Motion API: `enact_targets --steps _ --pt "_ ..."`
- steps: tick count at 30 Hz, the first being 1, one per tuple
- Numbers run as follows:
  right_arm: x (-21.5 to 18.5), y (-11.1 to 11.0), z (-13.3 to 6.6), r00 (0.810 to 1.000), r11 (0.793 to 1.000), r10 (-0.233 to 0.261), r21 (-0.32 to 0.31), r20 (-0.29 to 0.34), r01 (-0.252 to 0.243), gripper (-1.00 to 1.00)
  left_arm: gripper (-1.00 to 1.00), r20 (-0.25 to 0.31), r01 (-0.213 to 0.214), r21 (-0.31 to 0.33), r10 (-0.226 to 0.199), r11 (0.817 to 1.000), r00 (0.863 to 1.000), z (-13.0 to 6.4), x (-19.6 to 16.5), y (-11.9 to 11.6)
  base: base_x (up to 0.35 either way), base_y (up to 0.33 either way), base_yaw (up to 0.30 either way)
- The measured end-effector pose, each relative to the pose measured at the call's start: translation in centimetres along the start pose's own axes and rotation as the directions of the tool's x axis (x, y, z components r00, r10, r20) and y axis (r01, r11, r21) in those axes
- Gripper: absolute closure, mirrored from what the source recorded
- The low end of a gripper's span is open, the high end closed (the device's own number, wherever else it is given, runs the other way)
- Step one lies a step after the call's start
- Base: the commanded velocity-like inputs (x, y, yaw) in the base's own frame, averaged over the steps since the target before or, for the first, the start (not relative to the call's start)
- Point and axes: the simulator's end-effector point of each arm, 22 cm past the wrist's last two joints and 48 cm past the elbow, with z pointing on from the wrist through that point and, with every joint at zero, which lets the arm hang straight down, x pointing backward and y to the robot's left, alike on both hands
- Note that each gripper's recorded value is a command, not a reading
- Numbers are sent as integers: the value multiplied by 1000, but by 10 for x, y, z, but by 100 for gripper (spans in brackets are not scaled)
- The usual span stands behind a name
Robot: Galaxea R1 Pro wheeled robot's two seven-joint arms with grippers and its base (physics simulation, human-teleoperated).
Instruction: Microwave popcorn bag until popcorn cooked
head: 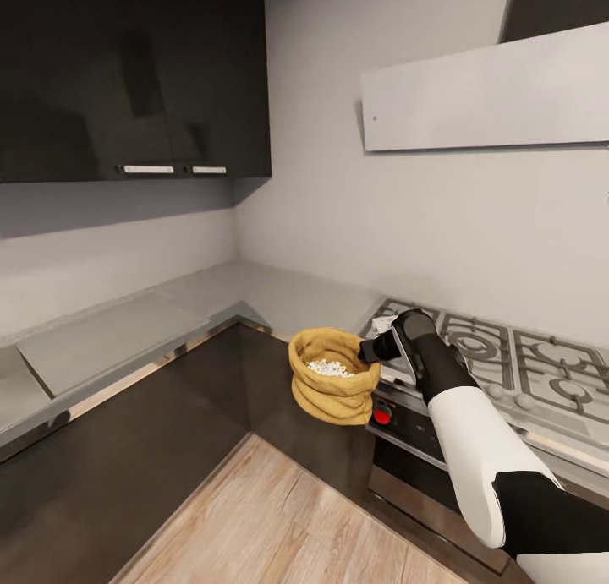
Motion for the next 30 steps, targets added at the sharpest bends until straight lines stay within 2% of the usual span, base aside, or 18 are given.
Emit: enact_targets --steps 21,30 --pt "-2 -4 -5 1000 1000 -1 7 7 1 100 -100 6 1 2 -1 1000 1000 0 -2 0 -4 0 0" --pt "-1 -9 -4 1000 1000 0 13 5 0 100 -100 3 5 4 -5 1000 1000 0 -1 -2 -312 0 0"
